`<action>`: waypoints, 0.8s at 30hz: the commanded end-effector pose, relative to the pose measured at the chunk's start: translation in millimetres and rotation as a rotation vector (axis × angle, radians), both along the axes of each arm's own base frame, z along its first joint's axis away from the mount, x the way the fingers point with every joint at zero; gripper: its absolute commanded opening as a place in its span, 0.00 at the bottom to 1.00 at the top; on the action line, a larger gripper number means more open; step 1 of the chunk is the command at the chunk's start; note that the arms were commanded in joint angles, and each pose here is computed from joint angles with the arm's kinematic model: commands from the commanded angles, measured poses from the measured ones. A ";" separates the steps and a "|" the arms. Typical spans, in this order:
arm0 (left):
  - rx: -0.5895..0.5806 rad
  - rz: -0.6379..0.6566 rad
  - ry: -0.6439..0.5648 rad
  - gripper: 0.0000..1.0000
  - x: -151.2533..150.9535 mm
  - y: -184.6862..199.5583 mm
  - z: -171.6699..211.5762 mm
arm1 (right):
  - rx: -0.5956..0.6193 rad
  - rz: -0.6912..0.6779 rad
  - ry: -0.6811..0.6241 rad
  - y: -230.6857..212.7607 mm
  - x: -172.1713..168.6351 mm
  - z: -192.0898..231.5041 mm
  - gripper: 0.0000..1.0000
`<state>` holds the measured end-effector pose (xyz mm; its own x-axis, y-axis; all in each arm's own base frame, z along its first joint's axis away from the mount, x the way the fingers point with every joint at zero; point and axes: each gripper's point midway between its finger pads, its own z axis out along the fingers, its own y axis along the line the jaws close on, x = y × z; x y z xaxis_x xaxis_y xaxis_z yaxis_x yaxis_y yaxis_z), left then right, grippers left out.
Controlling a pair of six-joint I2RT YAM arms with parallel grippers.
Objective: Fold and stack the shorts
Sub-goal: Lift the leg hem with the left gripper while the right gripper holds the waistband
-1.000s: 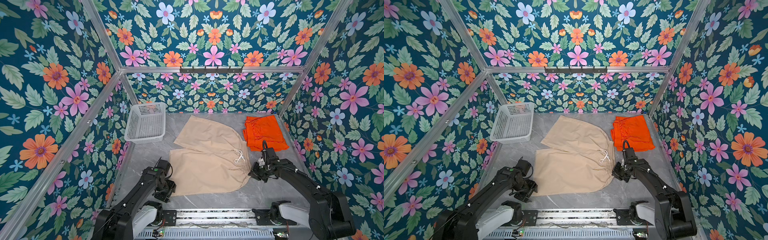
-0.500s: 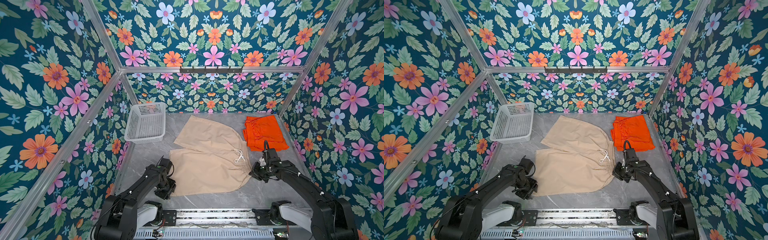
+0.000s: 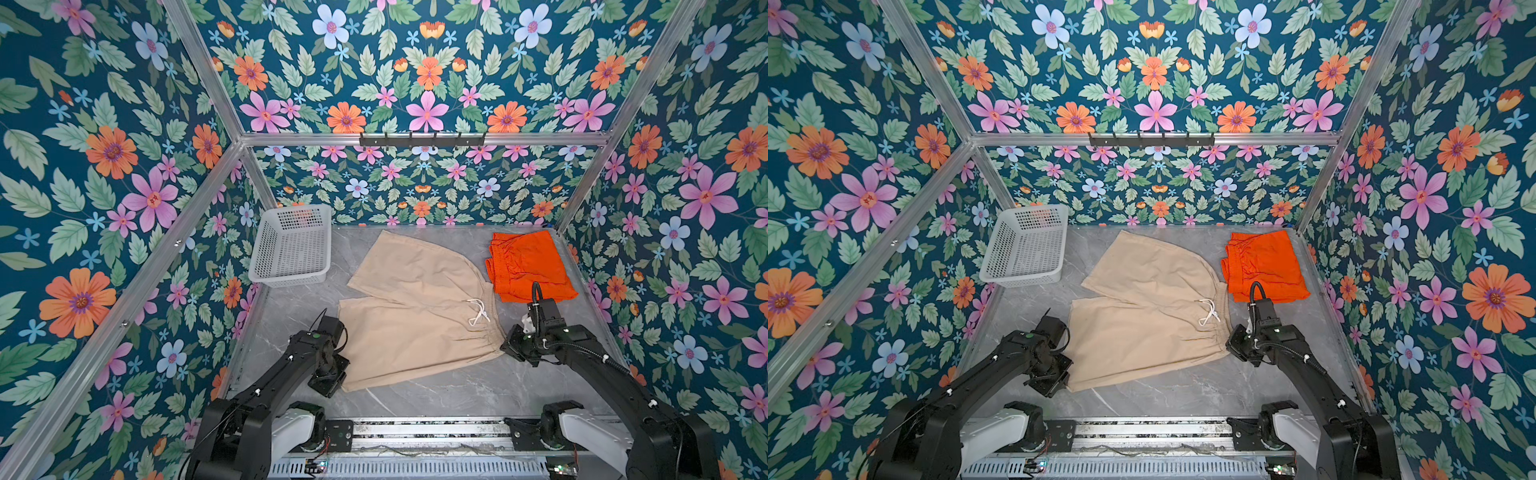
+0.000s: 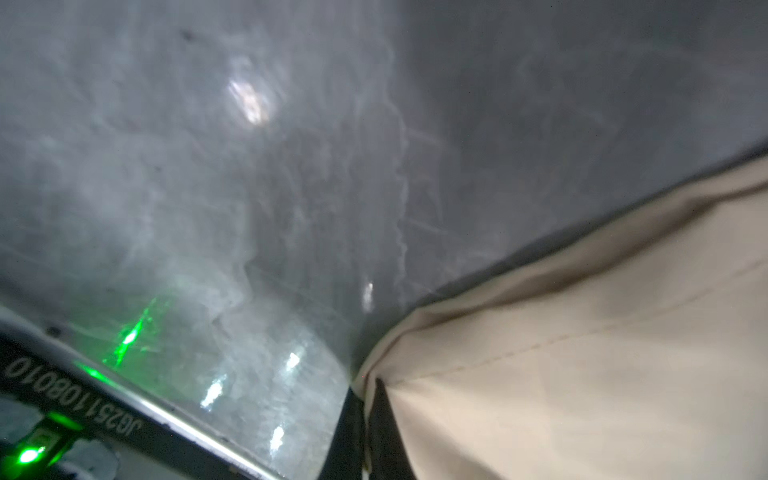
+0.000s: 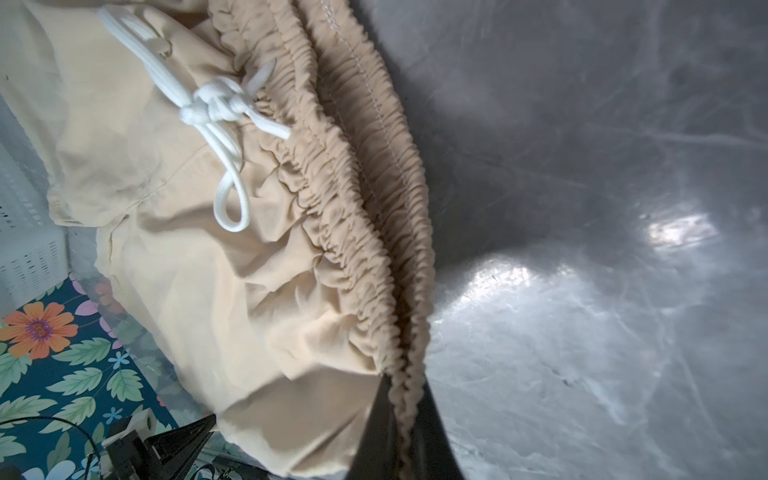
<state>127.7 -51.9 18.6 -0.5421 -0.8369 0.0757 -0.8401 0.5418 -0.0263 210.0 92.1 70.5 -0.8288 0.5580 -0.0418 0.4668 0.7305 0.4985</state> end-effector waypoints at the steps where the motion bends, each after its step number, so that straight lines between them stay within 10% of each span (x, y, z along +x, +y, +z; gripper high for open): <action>1: 0.093 -0.015 0.002 0.00 -8.2 18.5 12.2 | -0.014 0.009 -0.004 -2.0 -4.4 6.2 0.03; 24: 0.485 -0.273 -0.562 0.00 107.3 62.1 204.9 | -0.074 0.127 0.013 10.4 -58.7 65.8 0.00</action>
